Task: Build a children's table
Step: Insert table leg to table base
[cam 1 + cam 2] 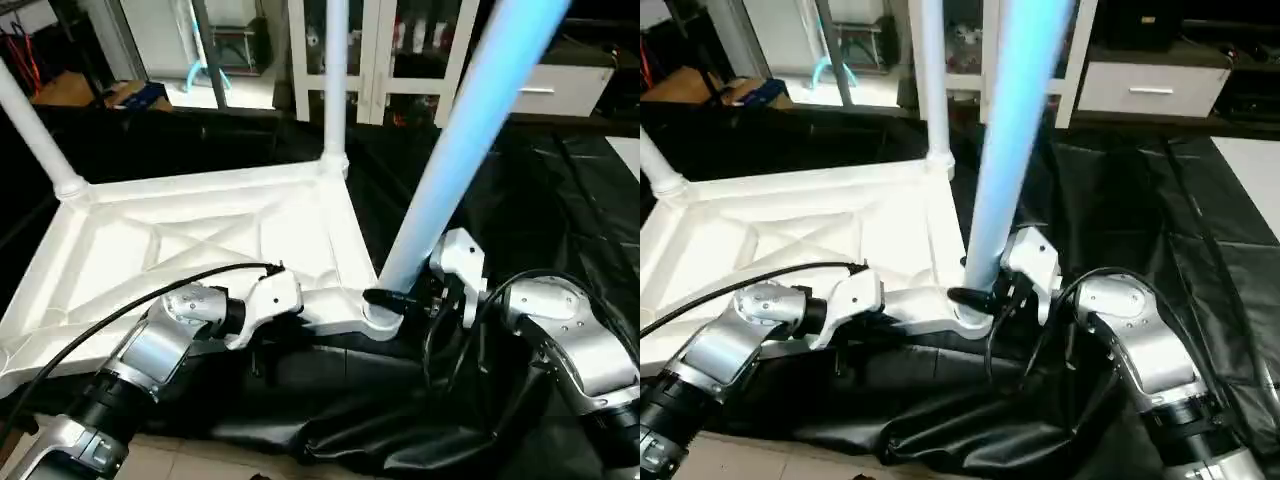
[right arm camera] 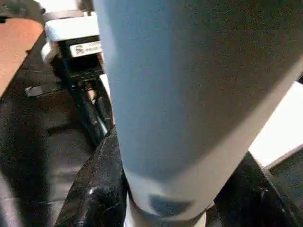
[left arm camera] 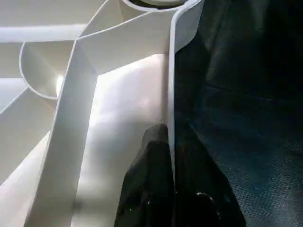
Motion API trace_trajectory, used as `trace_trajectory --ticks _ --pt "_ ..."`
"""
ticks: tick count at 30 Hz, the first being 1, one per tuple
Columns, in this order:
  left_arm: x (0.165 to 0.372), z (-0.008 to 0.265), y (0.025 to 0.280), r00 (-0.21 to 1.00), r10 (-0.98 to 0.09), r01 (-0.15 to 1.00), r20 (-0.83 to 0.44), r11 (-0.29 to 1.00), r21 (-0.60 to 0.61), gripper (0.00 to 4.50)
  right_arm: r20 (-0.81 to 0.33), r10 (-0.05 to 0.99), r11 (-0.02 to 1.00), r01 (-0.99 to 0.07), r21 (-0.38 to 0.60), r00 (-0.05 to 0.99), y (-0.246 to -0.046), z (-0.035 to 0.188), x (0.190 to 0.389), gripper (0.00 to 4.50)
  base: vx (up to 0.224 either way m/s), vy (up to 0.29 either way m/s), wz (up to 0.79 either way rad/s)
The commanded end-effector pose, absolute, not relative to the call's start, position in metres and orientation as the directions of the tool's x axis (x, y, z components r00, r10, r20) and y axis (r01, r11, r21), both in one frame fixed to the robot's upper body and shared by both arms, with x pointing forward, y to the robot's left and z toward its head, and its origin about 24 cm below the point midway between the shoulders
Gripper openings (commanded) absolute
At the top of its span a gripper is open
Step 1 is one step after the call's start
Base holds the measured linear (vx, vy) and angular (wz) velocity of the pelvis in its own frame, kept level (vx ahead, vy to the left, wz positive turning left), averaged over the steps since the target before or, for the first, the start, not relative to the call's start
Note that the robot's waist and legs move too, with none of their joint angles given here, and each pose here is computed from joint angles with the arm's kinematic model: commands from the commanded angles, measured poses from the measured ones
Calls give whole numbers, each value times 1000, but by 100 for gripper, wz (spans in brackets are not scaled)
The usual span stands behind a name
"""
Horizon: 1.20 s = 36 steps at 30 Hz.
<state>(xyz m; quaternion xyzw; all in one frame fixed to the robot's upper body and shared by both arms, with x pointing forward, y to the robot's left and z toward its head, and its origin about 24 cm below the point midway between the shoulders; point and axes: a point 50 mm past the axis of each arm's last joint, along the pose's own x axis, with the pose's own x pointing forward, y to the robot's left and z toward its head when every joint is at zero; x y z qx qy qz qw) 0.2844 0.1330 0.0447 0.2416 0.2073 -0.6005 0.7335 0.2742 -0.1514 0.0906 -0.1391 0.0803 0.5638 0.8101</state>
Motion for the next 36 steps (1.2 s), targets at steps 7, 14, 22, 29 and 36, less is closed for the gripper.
trace_trajectory --ticks 7,14,22,29,36 --pt "281 33 139 191 -752 980 -631 185 76 9 -441 881 252 -958 137 169 -148 50 260 185 0 0 0" --pt "281 33 138 194 -751 979 -631 186 80 9 -395 902 282 -928 242 171 -145 43 265 185 0 0 0" --pt "280 33 139 193 -750 980 -633 184 80 9 -444 851 412 -881 231 281 -152 23 270 185 0 0 0" --pt "279 33 138 190 -754 980 -629 181 79 9 -450 787 548 -813 196 422 -159 10 274 185 0 0 0" --pt "279 33 138 190 -755 980 -628 180 81 0 -413 806 528 -830 180 423 -153 13 272 184 0 0 0"
